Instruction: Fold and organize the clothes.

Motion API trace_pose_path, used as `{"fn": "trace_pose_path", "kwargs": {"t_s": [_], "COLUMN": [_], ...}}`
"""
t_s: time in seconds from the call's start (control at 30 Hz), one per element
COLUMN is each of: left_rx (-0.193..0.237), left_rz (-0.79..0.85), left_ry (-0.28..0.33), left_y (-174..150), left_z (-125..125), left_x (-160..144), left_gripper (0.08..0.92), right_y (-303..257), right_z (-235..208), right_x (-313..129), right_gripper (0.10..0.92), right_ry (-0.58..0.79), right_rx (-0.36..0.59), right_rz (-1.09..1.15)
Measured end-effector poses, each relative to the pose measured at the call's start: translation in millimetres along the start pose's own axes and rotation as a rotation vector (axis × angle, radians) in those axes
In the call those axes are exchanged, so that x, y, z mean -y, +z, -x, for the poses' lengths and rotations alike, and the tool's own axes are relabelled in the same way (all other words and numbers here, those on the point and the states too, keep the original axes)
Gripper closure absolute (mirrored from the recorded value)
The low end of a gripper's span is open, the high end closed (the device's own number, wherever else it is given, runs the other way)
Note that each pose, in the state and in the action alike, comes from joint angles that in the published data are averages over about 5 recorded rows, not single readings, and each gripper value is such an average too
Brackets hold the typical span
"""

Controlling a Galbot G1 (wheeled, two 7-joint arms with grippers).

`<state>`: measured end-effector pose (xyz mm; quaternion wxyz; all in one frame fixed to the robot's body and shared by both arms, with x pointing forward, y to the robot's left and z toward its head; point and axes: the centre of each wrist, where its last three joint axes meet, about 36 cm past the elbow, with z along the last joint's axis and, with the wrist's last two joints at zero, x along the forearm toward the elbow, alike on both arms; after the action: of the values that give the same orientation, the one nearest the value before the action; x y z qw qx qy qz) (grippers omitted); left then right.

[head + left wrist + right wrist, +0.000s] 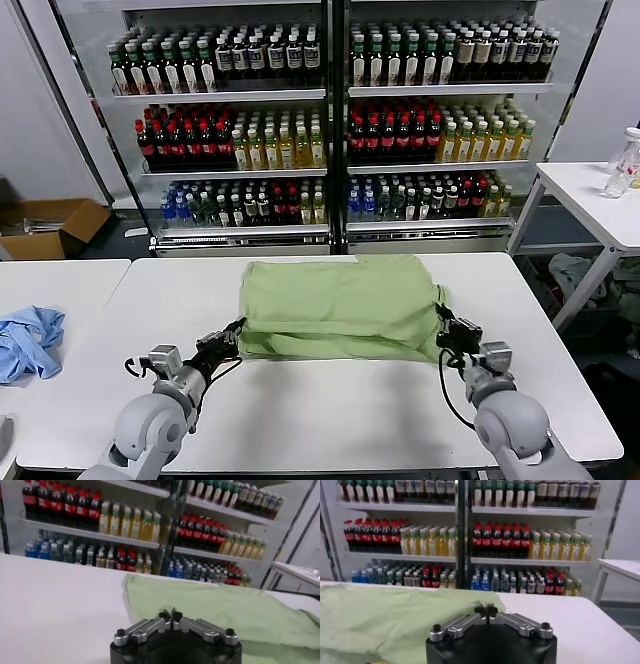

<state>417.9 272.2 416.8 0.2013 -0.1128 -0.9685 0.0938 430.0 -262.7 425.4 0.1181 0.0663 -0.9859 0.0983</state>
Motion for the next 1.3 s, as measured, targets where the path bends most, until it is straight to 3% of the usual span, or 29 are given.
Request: {"fn": "trace_pose_path", "kwargs": {"t_s": [0.2,0.37,0.57,0.7,1.3], "left_rx": [-0.001,0.001,-0.026,-0.054,-0.154], "left_rz": [0.005,0.004,0.015,0.03,0.061], "left_ry": [-0.006,-0.006,-0.021,-0.041,-0.049], "left_y": [2,9,24,32,50], "left_z": [3,-2,-4,1,12], "left_x": [1,7,13,15,18], "left_gripper": [0.592,0.454,0.301,0.345,0.86], "right_y": [11,21,30,36,45], "right_z": [-11,-19,-17,-17,-32], "right_x": [4,14,18,17,20], "right_gripper": [0.54,0.402,0.259,0.328,0.846], "right_ry": [0.049,0.11,0.14,0.129,0.065], "right_rx": [-0.029,-0.102,-0.193,-0.24,-0.321], "right_rz": [-0.051,-0.05,-0.011,0.027,0.126]}}
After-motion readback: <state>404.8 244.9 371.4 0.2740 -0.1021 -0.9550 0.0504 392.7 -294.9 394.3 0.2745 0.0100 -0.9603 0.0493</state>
